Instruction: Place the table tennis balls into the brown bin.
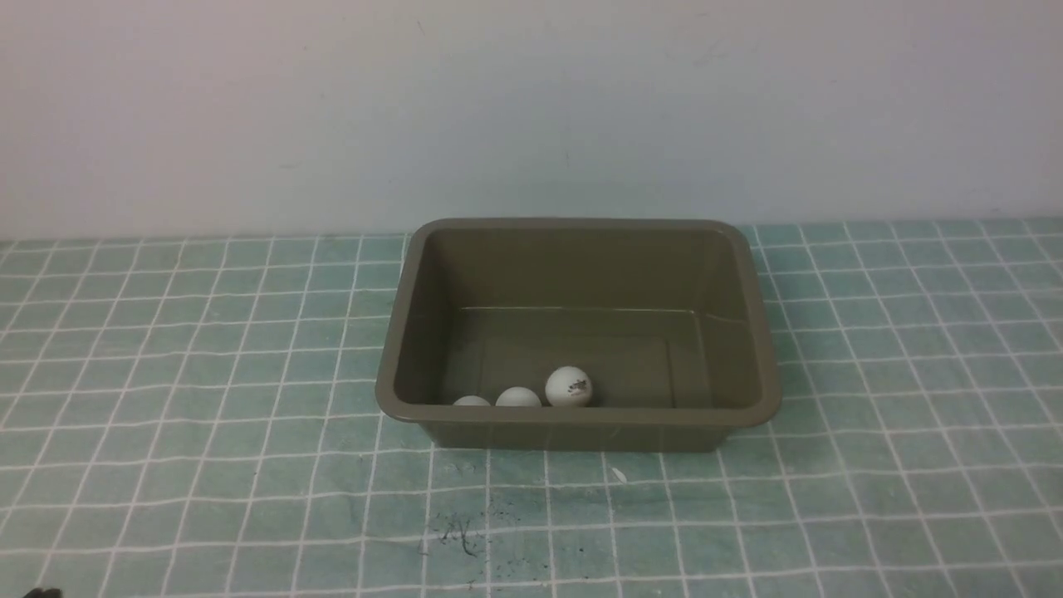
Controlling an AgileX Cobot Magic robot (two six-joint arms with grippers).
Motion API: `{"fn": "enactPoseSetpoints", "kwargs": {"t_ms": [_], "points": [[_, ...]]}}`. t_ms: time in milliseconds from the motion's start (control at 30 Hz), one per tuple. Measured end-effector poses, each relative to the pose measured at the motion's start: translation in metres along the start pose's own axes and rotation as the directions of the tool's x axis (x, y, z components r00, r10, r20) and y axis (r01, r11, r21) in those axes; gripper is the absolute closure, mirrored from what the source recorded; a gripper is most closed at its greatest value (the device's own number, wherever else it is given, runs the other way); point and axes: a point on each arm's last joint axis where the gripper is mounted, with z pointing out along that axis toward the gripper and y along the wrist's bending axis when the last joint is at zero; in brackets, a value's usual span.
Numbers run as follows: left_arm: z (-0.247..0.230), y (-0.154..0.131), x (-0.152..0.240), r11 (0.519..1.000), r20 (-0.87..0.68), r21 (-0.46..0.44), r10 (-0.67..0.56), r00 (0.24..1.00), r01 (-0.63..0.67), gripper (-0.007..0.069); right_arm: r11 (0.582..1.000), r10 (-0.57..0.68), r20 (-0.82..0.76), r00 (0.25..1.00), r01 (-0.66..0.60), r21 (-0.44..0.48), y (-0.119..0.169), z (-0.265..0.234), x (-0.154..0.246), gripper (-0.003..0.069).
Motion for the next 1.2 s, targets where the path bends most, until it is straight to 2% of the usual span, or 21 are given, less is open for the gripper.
{"fn": "enactPoseSetpoints", "kwargs": {"t_ms": [1200], "points": [[0.0,0.0,0.0,1.0,0.0,0.0,0.0,1.0,0.0,0.063,1.0,0.001,0.016,1.0,-0.001,0.002,-0.0002,0.0004,-0.0006,0.0673]]}}
